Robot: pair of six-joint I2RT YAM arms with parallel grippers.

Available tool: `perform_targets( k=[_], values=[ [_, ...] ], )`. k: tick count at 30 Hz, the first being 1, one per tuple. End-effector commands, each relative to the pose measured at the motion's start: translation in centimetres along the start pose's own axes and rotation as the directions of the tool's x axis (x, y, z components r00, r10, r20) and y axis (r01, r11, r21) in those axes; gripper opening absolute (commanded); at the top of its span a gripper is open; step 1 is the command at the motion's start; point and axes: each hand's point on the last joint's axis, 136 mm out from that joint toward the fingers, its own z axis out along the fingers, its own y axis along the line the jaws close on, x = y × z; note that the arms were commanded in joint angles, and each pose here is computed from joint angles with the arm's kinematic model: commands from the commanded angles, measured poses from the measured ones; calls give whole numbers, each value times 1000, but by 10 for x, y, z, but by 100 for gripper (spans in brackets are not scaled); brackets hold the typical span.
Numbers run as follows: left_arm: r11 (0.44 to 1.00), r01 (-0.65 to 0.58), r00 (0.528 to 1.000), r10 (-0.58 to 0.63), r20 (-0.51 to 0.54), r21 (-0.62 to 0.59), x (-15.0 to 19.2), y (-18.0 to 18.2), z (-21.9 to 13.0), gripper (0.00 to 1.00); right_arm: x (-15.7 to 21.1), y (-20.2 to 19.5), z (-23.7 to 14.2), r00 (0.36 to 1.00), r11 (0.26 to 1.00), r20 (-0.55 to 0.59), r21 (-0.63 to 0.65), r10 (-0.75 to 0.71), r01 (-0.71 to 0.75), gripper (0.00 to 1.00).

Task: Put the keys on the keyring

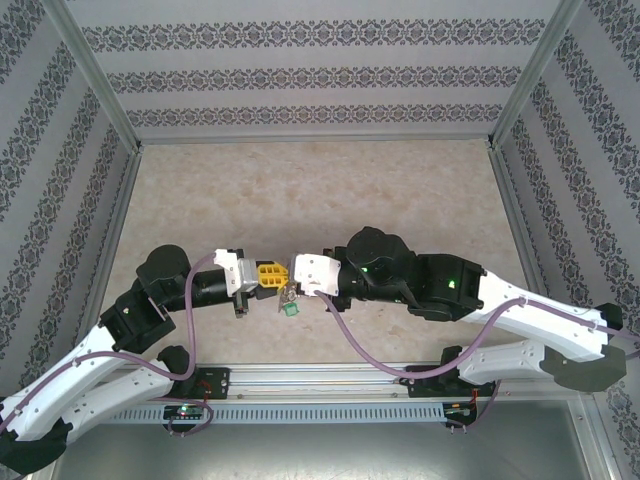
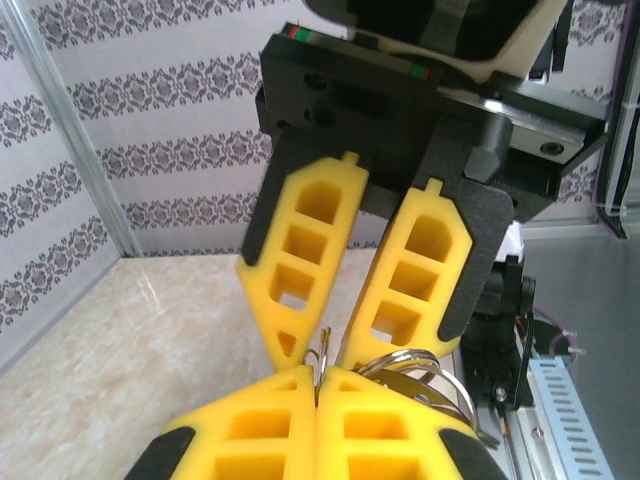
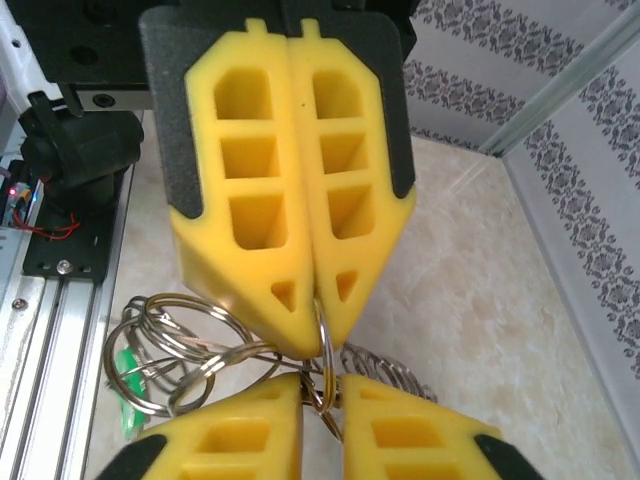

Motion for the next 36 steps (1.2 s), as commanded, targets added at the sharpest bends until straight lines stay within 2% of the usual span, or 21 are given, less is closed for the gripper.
perform_targets(
  k=[1,6,11,12,15,16,18,21,24,27,36],
  values=[
    [998,-44,985,37,169,37,-45,-7,-7,0,-9,-3,1,998,999,60,-4,32,-32,9],
    [998,-29,989,22,145,49,-37,-8,-4,0,-12,-7,-3,996,1000,81,10,26,-27,0],
    [999,-30,998,31,-51,28,-1,-1,4,0,-11,-10,-8,998,1000,61,26,1,-3,0],
    [999,-38,993,41,-109,29,9,0,4,3,-8,-11,-8,999,999,37,32,-11,10,0],
    [996,-81,969,86,-230,33,29,2,0,27,2,-14,-5,997,998,-58,45,-51,53,0],
    [995,-96,958,101,-268,32,34,4,-2,31,4,-14,-4,995,997,-83,46,-61,65,0],
    [992,-121,942,124,-312,29,38,5,-8,33,7,-16,-4,991,995,-110,52,-74,80,0],
    [987,-161,933,155,-324,7,32,7,-18,33,9,-18,-5,988,994,-127,59,-87,95,0],
    [983,-186,926,175,-334,0,26,8,-24,25,13,-19,-4,981,992,-162,58,-104,115,0],
    [979,-204,917,195,-347,12,21,9,-25,25,16,-17,0,972,990,-199,40,-124,134,0],
    [970,-236,914,239,-327,51,13,13,-11,25,13,-5,3,971,990,-194,-26,-141,138,0]
  ],
)
